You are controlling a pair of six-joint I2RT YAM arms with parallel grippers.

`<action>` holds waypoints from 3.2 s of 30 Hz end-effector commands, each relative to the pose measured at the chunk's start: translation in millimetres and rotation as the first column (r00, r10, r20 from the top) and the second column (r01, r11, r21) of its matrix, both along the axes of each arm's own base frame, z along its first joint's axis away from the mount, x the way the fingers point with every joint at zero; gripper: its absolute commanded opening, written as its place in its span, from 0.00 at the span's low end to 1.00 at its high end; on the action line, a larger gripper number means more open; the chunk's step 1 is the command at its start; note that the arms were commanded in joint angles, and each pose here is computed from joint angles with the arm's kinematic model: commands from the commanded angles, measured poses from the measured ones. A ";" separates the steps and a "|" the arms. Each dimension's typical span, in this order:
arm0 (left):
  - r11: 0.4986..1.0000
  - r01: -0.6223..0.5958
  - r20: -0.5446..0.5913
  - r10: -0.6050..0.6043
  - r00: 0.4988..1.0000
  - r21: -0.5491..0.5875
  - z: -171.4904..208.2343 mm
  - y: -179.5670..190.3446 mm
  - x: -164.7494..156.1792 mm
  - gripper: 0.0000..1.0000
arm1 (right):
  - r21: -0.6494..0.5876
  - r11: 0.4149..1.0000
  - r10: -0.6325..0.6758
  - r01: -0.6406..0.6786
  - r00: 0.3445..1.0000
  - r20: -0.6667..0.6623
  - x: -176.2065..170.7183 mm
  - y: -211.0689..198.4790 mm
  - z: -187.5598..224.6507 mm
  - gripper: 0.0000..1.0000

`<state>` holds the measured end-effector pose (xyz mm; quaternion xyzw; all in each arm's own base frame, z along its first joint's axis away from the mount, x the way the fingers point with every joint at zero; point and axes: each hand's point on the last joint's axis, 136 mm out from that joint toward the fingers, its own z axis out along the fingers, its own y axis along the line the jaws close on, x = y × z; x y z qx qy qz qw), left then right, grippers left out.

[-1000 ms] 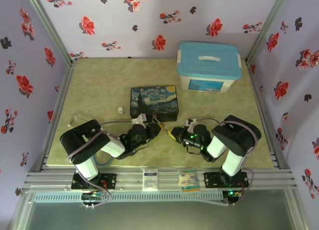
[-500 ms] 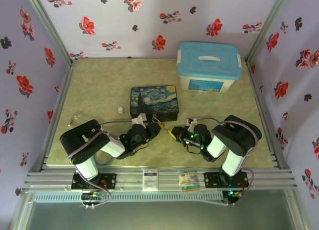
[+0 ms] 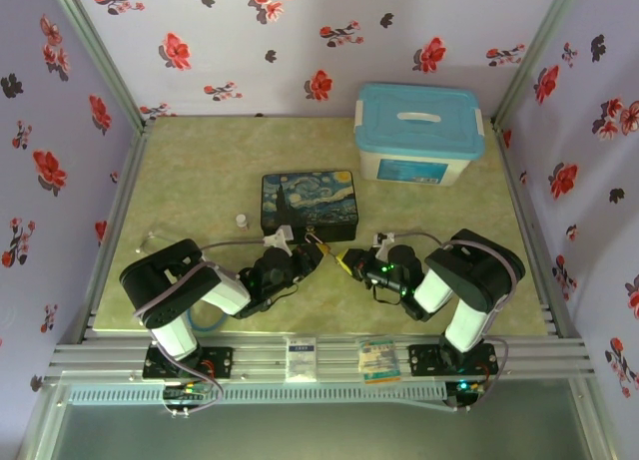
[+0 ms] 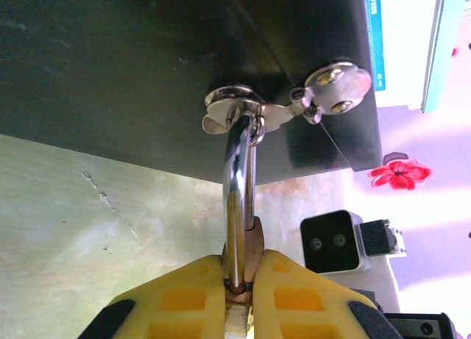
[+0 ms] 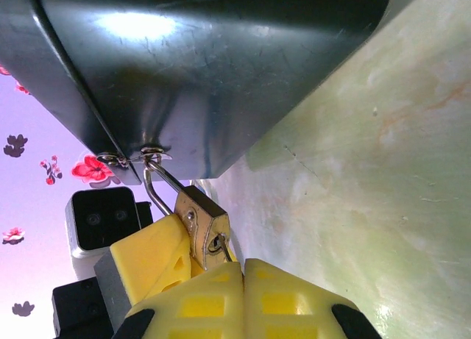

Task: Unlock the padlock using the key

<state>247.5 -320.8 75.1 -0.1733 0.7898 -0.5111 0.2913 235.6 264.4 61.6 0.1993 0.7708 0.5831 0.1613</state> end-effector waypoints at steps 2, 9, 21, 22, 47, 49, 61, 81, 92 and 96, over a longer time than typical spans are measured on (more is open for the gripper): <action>0.991 0.014 0.065 -0.005 0.998 -0.136 35.6 -15.0 2.1 0.00 | 0.030 1.000 0.000 -0.001 0.999 0.041 9.3 5.3 12.8 0.00; 0.987 0.018 0.071 -0.006 0.997 -0.162 41.9 -17.3 0.3 0.00 | 0.061 0.998 -0.025 0.021 0.997 0.068 19.2 8.2 27.0 0.00; 0.982 0.012 0.077 0.002 0.997 -0.187 47.4 -15.7 1.4 0.00 | 0.065 0.997 -0.046 0.040 0.995 0.092 17.3 -0.5 33.8 0.00; 0.981 0.017 0.075 -0.003 0.997 -0.192 48.4 -17.2 0.9 0.00 | 0.068 0.997 -0.042 0.035 0.995 0.093 18.3 1.2 34.7 0.00; 0.956 0.059 0.081 -0.037 0.996 -0.288 77.9 -29.2 -3.8 0.00 | 0.095 0.995 -0.048 0.033 0.986 0.162 38.6 14.8 54.2 0.00; 0.955 0.060 0.077 -0.039 0.996 -0.290 77.6 -29.7 -4.5 0.00 | 0.096 0.995 -0.051 0.034 0.982 0.181 40.0 15.3 58.4 0.00; 0.984 0.034 -0.010 -0.036 0.999 -0.177 17.9 -31.1 -3.6 0.00 | -0.052 0.991 -0.113 0.126 0.974 0.194 16.4 17.7 18.3 0.00; 0.998 0.007 -0.094 -0.014 0.995 -0.067 -38.9 -27.1 -12.1 0.13 | -0.203 0.961 -0.132 0.187 0.957 0.257 -3.4 11.8 -11.1 0.00; 0.998 0.007 -0.094 -0.013 0.995 -0.061 -40.1 -26.3 -13.0 0.16 | -0.236 0.956 -0.096 0.177 0.942 0.321 -8.5 21.3 -7.0 0.00; 0.998 0.010 -0.087 -0.016 0.996 -0.062 -38.0 -26.5 -13.3 0.15 | -0.164 0.984 -0.028 0.070 0.969 0.245 -14.3 37.4 -4.4 0.00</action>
